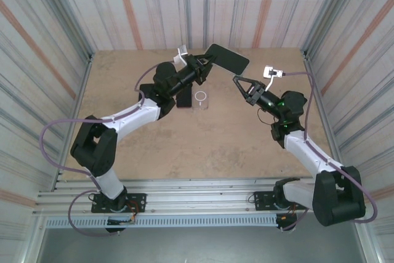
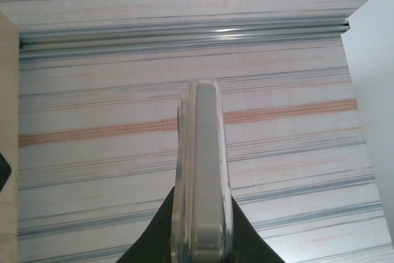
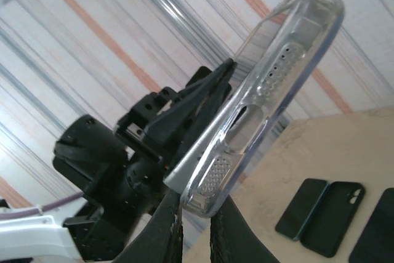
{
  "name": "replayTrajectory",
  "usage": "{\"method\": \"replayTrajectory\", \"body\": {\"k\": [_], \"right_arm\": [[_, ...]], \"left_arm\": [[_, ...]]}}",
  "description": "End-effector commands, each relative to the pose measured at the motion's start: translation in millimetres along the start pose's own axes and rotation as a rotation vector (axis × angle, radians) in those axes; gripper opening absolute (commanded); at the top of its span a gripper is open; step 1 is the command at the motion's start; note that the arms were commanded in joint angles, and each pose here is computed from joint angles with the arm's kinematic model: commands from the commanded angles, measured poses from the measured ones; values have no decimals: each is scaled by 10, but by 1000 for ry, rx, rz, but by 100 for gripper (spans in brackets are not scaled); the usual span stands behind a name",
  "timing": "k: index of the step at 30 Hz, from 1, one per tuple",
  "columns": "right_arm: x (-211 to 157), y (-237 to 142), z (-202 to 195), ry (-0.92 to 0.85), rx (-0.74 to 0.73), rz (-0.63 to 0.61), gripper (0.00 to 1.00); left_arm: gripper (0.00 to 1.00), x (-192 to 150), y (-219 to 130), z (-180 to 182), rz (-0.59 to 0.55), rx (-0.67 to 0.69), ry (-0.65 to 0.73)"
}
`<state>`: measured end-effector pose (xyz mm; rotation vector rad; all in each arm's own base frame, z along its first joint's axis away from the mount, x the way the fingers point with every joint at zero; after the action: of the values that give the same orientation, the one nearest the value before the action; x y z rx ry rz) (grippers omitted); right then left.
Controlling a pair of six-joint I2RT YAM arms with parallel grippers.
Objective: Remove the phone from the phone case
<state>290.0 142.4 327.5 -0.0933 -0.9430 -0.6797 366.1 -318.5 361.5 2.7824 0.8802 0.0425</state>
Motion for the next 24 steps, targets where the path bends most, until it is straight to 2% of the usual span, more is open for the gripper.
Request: {"method": "replayTrajectory", "body": {"k": [1,10,14,16,18,22,24], "right_arm": [[-240,-25,-400,19,-157,132,4],[-46,-26,-374,10,-164,128,4],[19,3,-348,47,-130,115,5],[54,23,-294,34,-90,126,13],[49,15,-256,-5,-78,156,27],[20,-24,-180,-78,-51,238,43],[1,-56,-169,-128,-46,289,48]], "left_arm": [[0,-566,-19,-737,279,-210,5],[0,-571,-50,-725,280,-193,35],[0,-516,-67,-817,299,-170,116],[0,-442,-99,-778,291,-129,159],[0,-356,-134,-745,296,-95,209],[0,-156,-210,-698,293,-50,283],[0,-82,-235,-720,305,-37,350]]}}
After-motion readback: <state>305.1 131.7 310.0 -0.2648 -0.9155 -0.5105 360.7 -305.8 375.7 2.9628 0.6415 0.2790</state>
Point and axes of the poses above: each hand's point on the last joint's axis, 136 mm out from that joint toward the fingers, its own y axis out along the fingers, its own z axis along the line the jaws close on, x = y × z, the point moved 5 cm from there along -y, back along the fingers, and after that the axes turned 5 degrees about -y, right-handed, at the moved point
